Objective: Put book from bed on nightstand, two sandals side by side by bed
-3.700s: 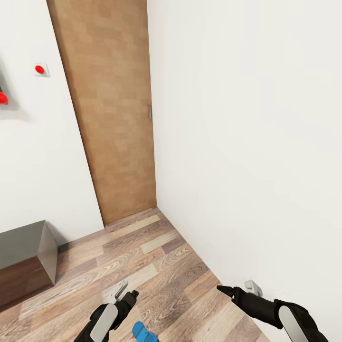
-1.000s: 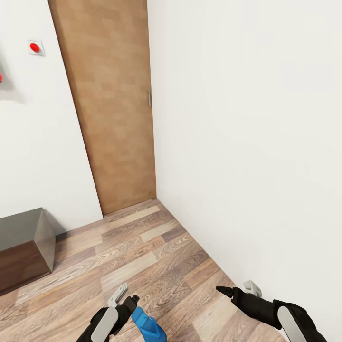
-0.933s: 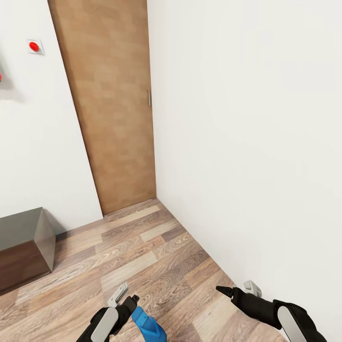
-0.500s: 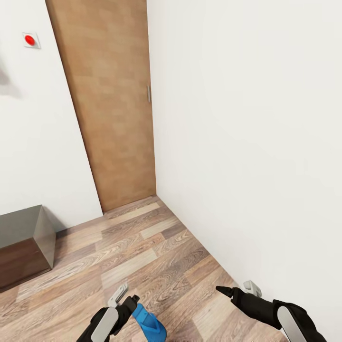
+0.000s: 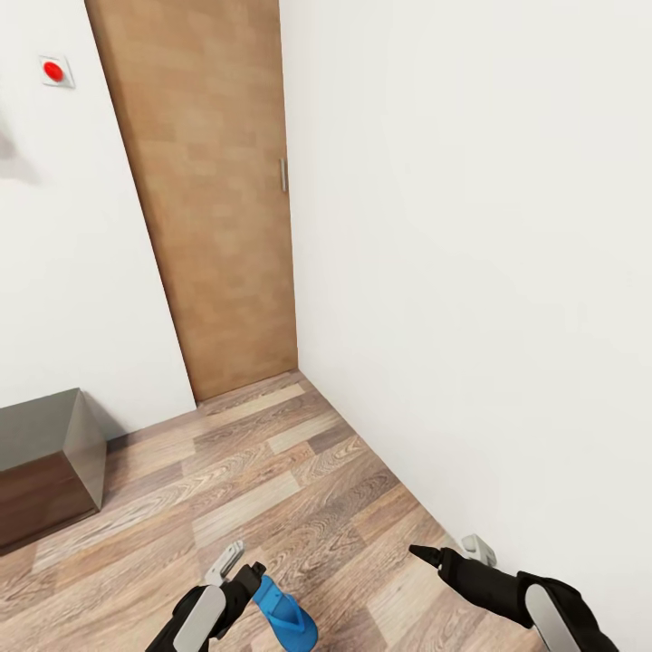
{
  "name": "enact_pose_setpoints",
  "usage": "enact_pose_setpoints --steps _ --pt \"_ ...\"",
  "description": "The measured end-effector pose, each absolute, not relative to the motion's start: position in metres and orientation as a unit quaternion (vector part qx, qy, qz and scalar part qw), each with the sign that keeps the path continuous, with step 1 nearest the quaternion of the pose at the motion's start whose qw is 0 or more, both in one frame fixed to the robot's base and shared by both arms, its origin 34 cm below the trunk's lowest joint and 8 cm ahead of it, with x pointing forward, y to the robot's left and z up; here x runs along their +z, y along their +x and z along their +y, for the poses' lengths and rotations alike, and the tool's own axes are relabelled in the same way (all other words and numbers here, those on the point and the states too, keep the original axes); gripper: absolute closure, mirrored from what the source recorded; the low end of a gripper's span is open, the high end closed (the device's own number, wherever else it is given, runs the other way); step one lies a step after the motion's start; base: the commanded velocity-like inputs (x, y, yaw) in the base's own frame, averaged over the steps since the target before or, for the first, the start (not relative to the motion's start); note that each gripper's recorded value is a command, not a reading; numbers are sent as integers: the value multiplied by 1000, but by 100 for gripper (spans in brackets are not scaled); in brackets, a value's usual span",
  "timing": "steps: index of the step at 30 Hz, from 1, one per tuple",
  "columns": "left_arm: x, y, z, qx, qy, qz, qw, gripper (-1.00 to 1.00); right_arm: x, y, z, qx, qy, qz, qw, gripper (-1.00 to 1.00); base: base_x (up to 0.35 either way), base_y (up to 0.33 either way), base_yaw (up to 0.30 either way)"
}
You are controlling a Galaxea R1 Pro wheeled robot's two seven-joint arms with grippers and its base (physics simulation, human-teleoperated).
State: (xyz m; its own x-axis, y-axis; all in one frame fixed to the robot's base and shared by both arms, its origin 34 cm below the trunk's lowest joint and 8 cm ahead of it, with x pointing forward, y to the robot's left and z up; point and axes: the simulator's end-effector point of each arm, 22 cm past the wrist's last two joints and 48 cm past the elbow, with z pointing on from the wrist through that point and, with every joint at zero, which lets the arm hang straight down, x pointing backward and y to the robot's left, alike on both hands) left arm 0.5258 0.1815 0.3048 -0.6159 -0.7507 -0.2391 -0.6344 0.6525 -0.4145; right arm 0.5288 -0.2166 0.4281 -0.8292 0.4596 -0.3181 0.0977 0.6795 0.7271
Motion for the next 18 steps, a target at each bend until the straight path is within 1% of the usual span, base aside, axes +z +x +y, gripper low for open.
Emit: enact_pose_setpoints --steps 14,18 --pt "279 518 175 -150 -389 888 196 -100 401 522 -210 372 158 881 247 -100 0 0 0" --pt "281 516 161 -163 -375 895 177 -100 401 522 -210 372 158 881 247 -100 0 0 0"
